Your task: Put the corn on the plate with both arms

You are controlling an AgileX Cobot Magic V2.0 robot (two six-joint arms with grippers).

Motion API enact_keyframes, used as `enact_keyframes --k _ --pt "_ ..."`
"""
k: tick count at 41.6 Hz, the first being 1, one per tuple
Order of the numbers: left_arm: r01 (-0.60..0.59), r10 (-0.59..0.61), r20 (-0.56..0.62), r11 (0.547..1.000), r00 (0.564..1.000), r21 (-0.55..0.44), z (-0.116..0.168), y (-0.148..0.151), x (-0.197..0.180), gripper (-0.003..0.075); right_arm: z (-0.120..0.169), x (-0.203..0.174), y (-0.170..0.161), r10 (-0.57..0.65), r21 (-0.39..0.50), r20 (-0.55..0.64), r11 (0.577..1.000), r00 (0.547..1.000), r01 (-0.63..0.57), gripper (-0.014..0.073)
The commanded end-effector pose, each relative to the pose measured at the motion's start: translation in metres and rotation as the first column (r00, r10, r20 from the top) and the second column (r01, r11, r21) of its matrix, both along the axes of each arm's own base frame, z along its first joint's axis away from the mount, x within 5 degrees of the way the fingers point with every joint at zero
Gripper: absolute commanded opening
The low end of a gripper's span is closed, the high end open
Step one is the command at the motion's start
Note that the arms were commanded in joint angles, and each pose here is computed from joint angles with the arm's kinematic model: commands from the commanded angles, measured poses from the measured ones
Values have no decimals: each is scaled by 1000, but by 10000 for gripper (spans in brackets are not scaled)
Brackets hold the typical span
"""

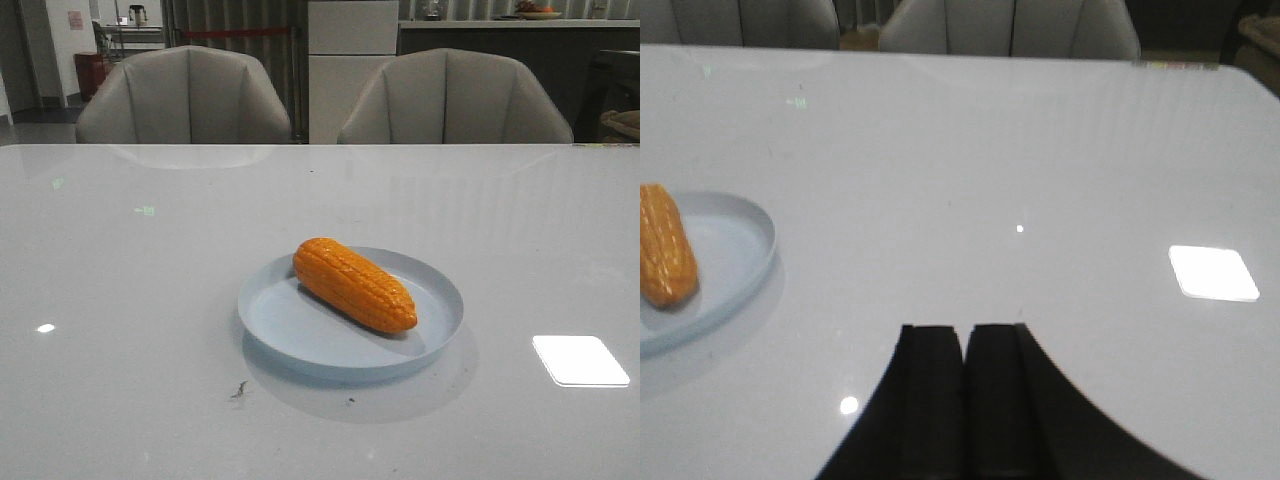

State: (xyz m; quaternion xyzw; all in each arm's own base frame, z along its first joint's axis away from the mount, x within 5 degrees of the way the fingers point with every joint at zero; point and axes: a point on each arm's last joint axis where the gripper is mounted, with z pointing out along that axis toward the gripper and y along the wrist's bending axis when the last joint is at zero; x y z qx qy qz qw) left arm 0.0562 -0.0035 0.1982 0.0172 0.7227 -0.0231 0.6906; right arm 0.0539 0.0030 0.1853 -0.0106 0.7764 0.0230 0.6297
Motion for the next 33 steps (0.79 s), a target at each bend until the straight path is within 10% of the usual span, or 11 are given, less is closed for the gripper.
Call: enact_keyframes --k 1,33 --pt "-6 8 62 1000 998 -26 -4 1 0 94 2 -1 0 -8 2 40 1000 999 8 27" --pt "-6 8 62 1000 998 -26 -4 1 0 94 -2 -2 0 -6 -1 -3 1000 1000 6 27"
